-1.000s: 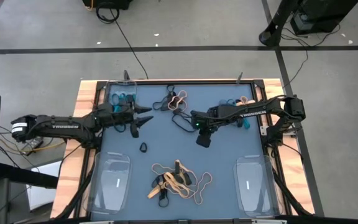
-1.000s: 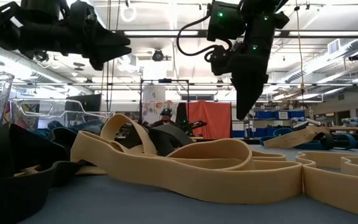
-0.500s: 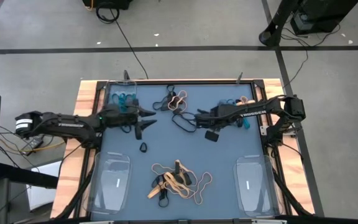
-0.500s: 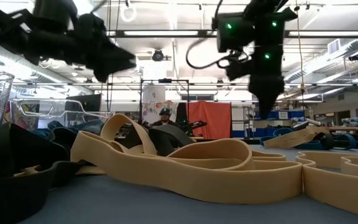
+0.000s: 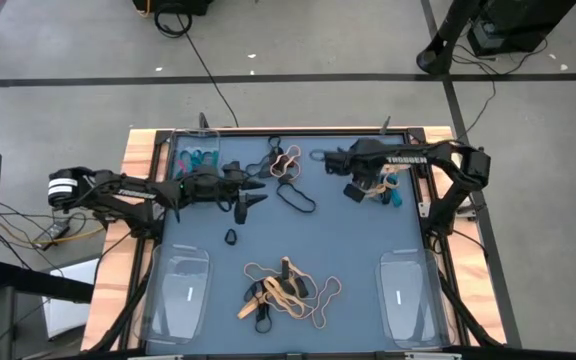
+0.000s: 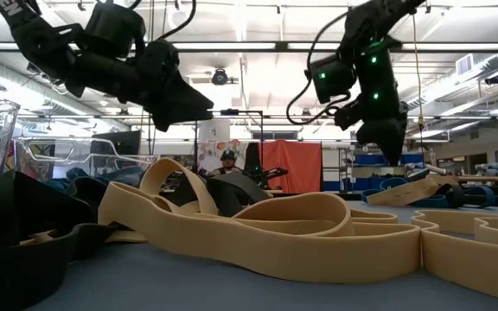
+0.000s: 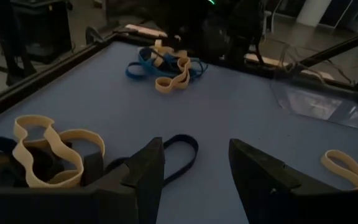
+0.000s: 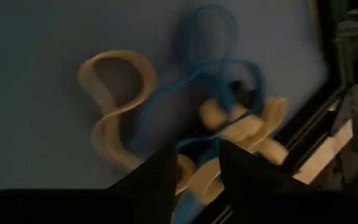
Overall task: Sort rubber bands into baskets
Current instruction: Put the blue rubber band into the top transparent bin
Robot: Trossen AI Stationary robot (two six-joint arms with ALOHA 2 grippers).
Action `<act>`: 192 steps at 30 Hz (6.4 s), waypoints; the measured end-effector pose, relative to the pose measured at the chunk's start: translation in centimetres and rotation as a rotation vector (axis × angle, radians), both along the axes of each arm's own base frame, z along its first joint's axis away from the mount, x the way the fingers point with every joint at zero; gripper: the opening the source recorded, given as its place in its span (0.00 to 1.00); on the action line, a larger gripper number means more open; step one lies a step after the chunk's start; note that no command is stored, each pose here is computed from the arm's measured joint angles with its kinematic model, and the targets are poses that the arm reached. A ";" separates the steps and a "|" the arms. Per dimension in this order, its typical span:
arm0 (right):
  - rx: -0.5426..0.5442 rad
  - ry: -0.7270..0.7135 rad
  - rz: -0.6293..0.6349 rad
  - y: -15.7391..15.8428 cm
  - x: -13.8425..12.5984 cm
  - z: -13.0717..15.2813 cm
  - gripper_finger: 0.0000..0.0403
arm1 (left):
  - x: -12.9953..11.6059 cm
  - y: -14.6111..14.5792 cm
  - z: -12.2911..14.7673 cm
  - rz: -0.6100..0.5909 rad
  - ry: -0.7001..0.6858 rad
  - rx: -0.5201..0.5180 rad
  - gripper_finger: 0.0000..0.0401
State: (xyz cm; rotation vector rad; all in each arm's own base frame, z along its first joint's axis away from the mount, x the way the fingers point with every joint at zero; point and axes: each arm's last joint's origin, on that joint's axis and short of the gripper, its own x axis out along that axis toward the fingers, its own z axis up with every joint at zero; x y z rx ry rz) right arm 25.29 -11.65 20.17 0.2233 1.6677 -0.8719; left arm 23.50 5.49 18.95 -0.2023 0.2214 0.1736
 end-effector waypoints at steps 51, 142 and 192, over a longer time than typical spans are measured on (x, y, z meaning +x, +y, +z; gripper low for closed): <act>0.085 -0.079 -0.280 -7.5 -2.9 -2.2 0.04 | 0.1 0.1 0.4 0.002 -0.039 0.011 0.46; -0.430 -0.693 0.255 8.8 3.8 7.6 0.42 | 4.1 1.4 5.0 0.041 -0.056 -0.007 0.02; -0.002 -0.453 -0.118 2.6 -2.4 -1.2 0.46 | -9.8 8.9 4.4 0.841 0.625 -0.076 0.54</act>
